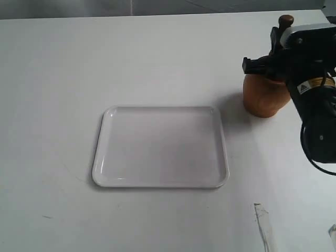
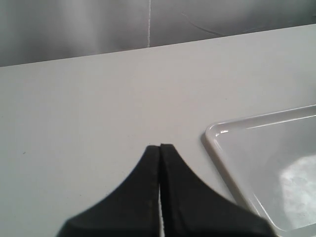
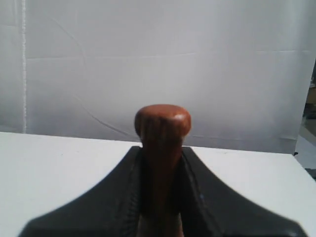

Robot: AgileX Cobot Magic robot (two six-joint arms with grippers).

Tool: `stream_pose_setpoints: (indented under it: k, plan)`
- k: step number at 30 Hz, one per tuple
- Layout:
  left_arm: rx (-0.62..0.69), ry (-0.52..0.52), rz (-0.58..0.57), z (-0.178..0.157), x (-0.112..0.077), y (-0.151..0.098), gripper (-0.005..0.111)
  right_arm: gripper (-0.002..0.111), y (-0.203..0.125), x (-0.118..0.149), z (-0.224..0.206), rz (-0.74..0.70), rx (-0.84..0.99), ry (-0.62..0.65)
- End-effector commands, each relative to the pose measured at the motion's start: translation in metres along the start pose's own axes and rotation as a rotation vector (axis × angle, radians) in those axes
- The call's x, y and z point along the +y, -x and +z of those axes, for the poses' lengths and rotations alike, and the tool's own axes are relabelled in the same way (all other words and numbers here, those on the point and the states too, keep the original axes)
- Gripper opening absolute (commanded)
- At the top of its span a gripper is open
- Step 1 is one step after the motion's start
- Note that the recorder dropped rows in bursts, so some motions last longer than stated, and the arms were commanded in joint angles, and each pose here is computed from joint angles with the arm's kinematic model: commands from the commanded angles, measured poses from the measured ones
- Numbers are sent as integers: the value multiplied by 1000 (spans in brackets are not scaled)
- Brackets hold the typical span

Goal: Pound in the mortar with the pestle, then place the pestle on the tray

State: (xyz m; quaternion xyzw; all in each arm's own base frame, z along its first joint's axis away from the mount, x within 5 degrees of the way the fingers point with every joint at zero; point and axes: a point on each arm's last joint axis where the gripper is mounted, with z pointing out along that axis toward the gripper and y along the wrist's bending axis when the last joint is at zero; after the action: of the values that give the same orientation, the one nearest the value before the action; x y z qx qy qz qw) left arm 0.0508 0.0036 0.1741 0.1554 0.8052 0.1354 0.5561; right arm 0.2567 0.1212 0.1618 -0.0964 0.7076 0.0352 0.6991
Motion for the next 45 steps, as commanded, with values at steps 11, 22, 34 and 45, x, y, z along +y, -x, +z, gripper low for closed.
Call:
stream_pose_setpoints:
  k: [11,22,34,45]
  plan:
    - [-7,-8,-12,0,-1,0,0,0,114,-21,-44,34,-392,3]
    - [-7,-8,-12,0,-1,0,0,0,5,-1,-2,-28,2,7]
    - [-7,-8,-12,0,-1,0,0,0,66,-8,-23,13,-228,43]
    - [-7,-8,-12,0,-1,0,0,0,71,-6,-18,-42,-172,46]
